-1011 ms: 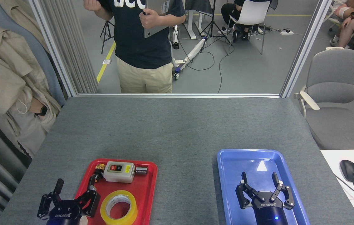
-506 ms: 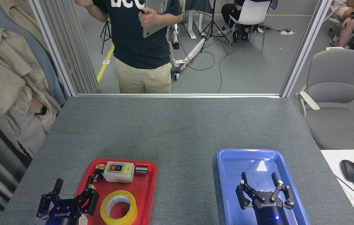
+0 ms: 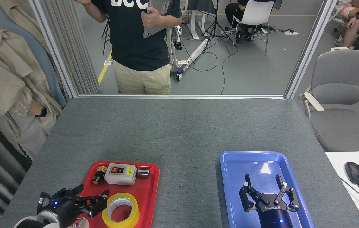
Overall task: Place and move tape with both arms
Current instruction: 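Reach the left gripper to the yellow tape roll in the red tray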
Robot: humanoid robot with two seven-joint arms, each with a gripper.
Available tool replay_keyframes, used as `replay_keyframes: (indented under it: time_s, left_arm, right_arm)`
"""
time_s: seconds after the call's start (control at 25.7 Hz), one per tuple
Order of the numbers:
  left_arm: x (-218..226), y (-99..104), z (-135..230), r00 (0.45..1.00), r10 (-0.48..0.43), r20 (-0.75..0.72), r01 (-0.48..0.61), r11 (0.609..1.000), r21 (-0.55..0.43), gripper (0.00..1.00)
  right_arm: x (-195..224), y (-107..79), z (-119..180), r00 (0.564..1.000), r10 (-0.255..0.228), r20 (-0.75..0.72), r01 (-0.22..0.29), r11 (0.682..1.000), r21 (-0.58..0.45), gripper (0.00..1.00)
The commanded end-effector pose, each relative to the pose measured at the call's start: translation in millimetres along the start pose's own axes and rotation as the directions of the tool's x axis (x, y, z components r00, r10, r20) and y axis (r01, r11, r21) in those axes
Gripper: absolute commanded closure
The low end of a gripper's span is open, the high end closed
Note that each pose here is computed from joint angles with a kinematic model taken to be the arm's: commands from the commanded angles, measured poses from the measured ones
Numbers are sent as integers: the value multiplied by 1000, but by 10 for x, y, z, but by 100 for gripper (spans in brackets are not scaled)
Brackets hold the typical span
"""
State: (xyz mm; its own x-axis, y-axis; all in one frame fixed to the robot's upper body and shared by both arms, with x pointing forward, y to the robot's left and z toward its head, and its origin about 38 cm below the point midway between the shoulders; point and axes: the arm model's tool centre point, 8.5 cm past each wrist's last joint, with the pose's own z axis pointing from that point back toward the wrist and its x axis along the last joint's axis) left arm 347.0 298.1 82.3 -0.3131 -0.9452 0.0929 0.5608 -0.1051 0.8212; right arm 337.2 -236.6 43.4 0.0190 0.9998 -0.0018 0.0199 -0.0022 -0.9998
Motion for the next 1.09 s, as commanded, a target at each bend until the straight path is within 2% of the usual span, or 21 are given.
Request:
replay_keyframes:
  time_s: [0.0, 0.19, 0.39, 0.58, 0.89, 0.93, 0.97, 1.05]
  left_arm:
    - [58, 49, -16, 994, -80, 74, 87, 991, -99, 0]
    - [102, 155, -275, 992, -85, 95, 97, 987, -131, 0]
    - [22, 72, -402, 995, -57, 77, 74, 968, -240, 0]
    - [-67, -117, -486, 998, -22, 55, 39, 943, -332, 0]
    - [-129, -188, -592, 998, -60, 9, 58, 911, -408, 3]
    - [-138, -209, -593, 998, -58, 9, 56, 907, -418, 8]
    - [-141, -221, -588, 998, -60, 10, 59, 898, -437, 20]
    - [-115, -213, -572, 995, -87, 47, 99, 882, -461, 56]
  right_arm:
    - [-4, 0, 0, 1000, 0, -4, 0, 1000, 0, 1]
    - [1, 1, 1, 1000, -1, -8, 1, 1000, 0, 1]
    - [0, 11, 2, 1000, 2, 2, -2, 1000, 3, 1]
    - [6, 27, 18, 1000, -2, 2, 2, 1000, 9, 1]
    - [6, 34, 33, 1000, 1, 16, -1, 1000, 10, 1]
    - [0, 34, 32, 1000, 1, 15, -1, 1000, 10, 1]
    - [2, 34, 32, 1000, 1, 16, -1, 1000, 10, 1]
    - [7, 39, 34, 1000, 6, 18, -6, 1000, 11, 1]
